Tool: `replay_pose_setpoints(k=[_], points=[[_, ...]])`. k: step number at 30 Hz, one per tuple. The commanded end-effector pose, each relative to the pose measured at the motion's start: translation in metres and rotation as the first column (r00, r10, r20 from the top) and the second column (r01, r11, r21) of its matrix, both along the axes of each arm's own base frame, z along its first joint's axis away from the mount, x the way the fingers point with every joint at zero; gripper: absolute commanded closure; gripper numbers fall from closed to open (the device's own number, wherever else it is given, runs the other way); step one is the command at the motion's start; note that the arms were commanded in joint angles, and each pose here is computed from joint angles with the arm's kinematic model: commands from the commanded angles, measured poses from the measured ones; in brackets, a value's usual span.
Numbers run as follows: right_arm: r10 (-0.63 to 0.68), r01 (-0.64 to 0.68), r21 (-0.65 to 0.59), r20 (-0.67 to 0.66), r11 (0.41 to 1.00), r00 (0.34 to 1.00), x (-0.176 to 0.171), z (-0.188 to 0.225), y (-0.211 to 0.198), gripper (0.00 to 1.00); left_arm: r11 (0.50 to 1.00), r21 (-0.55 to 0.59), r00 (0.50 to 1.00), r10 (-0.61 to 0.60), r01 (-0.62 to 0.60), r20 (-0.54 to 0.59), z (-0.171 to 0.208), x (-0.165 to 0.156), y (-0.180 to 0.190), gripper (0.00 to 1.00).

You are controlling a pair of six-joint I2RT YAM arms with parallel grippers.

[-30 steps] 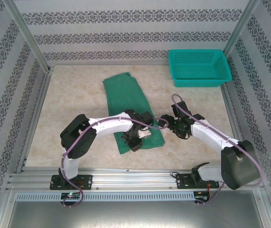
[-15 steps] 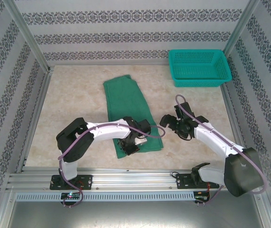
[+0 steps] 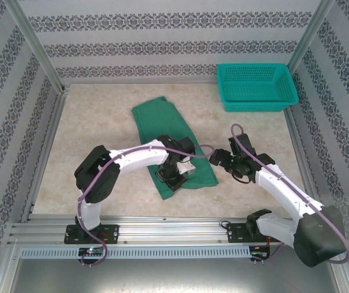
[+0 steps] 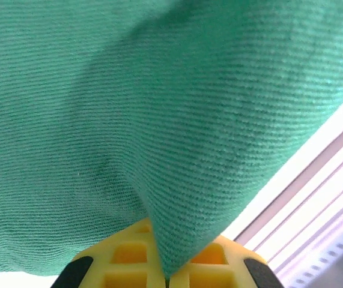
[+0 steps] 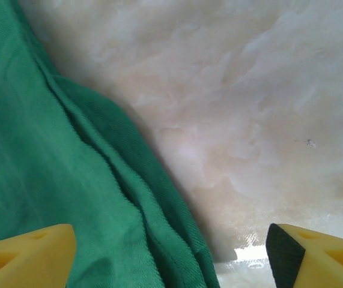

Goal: Roll up the long pants

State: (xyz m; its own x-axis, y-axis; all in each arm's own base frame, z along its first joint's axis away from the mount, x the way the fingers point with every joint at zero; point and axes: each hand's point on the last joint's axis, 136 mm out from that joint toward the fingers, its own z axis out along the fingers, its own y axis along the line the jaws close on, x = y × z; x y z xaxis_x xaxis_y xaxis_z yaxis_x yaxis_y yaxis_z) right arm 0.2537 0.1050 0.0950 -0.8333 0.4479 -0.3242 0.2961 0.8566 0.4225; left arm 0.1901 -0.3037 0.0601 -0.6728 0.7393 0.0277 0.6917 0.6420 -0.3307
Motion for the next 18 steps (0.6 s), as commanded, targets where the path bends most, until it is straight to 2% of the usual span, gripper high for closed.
replay_pose_setpoints(k=[1,4,6,7,8,9,10,11,13,14,15,18], points=[[0.021,-0.020,-0.012,0.041,1.000,0.999,-0.002,0.015,0.000,0.20,0.989,-0.094,0.979,0.092,-0.110,-0.181,0.017,0.002,-0.006,1.00],[0.038,-0.040,0.027,0.069,0.999,0.997,-0.001,0.027,0.008,0.31,0.977,-0.121,0.960,0.143,-0.176,-0.241,0.026,0.015,-0.009,1.00],[0.060,-0.064,0.052,0.075,0.997,0.995,-0.001,0.033,0.016,0.53,0.972,-0.147,0.951,0.135,-0.181,-0.280,0.035,0.017,-0.014,1.00],[0.071,-0.075,0.061,0.077,0.995,0.995,-0.001,0.035,0.019,0.68,0.974,-0.139,0.951,0.137,-0.180,-0.277,0.037,0.019,-0.013,1.00],[0.087,-0.092,0.068,0.074,0.993,0.993,-0.003,0.037,0.023,0.91,0.975,-0.139,0.950,0.129,-0.174,-0.284,0.040,0.018,-0.013,1.00],[0.097,-0.102,0.074,0.074,0.992,0.993,-0.004,0.040,0.025,1.00,0.977,-0.135,0.950,0.122,-0.167,-0.287,0.043,0.017,-0.012,1.00],[0.122,-0.128,0.090,0.075,0.988,0.990,-0.006,0.041,0.030,1.00,0.979,-0.120,0.952,0.127,-0.165,-0.277,0.043,0.017,-0.009,1.00],[0.158,-0.166,0.117,0.077,0.979,0.984,-0.009,0.043,0.037,0.94,0.980,-0.114,0.955,0.127,-0.163,-0.270,0.045,0.016,-0.006,1.00],[0.193,-0.196,0.153,0.030,0.969,0.981,-0.019,0.041,0.044,0.39,0.981,-0.104,0.957,0.133,-0.164,-0.258,0.048,0.015,-0.002,1.00],[0.221,-0.219,0.188,0.010,0.957,0.975,-0.024,0.041,0.051,0.23,0.982,-0.094,0.958,0.138,-0.166,-0.251,0.049,0.014,0.001,1.00],[0.234,-0.225,0.210,-0.019,0.951,0.972,-0.031,0.037,0.054,0.13,0.982,-0.090,0.958,0.140,-0.167,-0.249,0.049,0.013,0.003,1.00],[0.245,-0.223,0.256,-0.056,0.940,0.968,-0.045,0.029,0.059,0.10,0.979,-0.089,0.960,0.157,-0.181,-0.232,0.047,0.011,0.006,1.00]])
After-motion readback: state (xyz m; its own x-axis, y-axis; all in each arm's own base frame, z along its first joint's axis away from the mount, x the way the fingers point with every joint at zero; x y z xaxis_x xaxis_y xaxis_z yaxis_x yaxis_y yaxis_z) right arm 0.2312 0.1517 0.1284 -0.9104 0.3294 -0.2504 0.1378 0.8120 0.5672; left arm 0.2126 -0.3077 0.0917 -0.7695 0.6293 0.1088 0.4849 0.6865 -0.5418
